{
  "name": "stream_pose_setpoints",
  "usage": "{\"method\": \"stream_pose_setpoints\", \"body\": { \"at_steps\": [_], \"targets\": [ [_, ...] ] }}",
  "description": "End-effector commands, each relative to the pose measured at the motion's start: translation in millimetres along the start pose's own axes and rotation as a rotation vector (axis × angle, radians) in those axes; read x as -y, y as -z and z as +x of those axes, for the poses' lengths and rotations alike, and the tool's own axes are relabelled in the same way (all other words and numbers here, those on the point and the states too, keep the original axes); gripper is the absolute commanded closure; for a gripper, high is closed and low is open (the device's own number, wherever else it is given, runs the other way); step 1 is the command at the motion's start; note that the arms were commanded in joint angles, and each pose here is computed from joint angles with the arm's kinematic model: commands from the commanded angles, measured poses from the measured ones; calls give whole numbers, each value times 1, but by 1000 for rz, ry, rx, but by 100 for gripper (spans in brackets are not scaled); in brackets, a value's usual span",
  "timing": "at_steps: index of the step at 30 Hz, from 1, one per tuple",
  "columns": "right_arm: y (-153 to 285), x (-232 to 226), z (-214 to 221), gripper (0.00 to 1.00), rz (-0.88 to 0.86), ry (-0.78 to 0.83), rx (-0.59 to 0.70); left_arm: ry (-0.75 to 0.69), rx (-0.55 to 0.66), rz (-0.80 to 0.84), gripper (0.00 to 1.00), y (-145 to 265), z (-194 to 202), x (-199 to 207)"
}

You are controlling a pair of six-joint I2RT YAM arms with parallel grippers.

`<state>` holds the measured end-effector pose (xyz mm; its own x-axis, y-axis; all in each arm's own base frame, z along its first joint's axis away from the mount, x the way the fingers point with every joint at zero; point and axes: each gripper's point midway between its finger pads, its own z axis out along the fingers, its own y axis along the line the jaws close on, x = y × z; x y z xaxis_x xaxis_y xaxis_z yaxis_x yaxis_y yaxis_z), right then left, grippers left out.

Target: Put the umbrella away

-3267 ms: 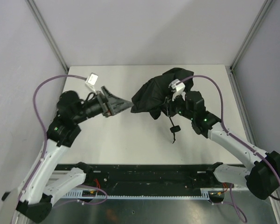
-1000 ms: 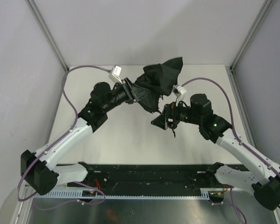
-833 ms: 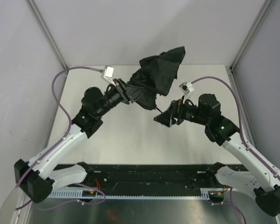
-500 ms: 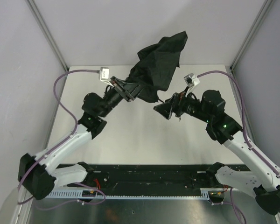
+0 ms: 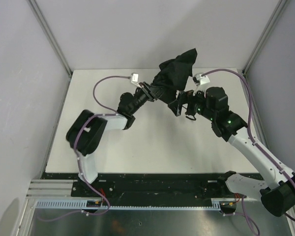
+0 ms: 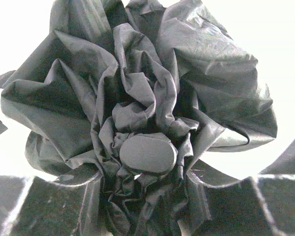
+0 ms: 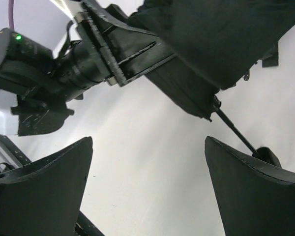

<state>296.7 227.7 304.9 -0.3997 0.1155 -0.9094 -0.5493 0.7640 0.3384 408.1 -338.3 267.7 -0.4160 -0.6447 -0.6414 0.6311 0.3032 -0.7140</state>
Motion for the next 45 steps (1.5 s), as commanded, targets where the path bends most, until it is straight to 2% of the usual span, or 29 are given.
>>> {"method": "stream_pose_setpoints", "body": {
  "at_steps": [1, 6, 10, 13, 16, 21, 25, 30, 34, 40, 45],
  "targets": [
    [-2, 14, 6, 2, 60, 38, -37, -19, 192, 273, 100, -11, -43, 34],
    [-16, 17, 40, 3, 31, 61, -104, 51, 131, 181, 100, 4, -2, -20],
    [-37, 3, 65, 9, -49, 124, -141, 143, 86, 45, 100, 35, 33, -61],
    [-57, -9, 87, 20, -87, 262, -166, 211, 71, -46, 100, 58, 51, -82],
    [-79, -10, 104, 25, -64, 423, -158, 268, 70, -125, 100, 79, 61, -93],
    [-111, 0, 135, 23, -29, 620, -189, 354, 72, -275, 100, 117, 81, -115],
    [-123, -4, 163, 22, -61, 767, -241, 497, 55, -402, 100, 147, 108, -138],
    [-131, -9, 193, 26, -114, 888, -306, 570, 70, -506, 100, 177, 116, -148],
    [-136, -17, 216, 23, -164, 932, -344, 651, 59, -571, 100, 193, 125, -154],
    [-152, -7, 238, 20, -116, 1042, -389, 727, 20, -648, 100, 212, 140, -162],
    [-175, 15, 256, 27, -36, 1143, -425, 757, 2, -653, 100, 217, 137, -160]
  ]
}}
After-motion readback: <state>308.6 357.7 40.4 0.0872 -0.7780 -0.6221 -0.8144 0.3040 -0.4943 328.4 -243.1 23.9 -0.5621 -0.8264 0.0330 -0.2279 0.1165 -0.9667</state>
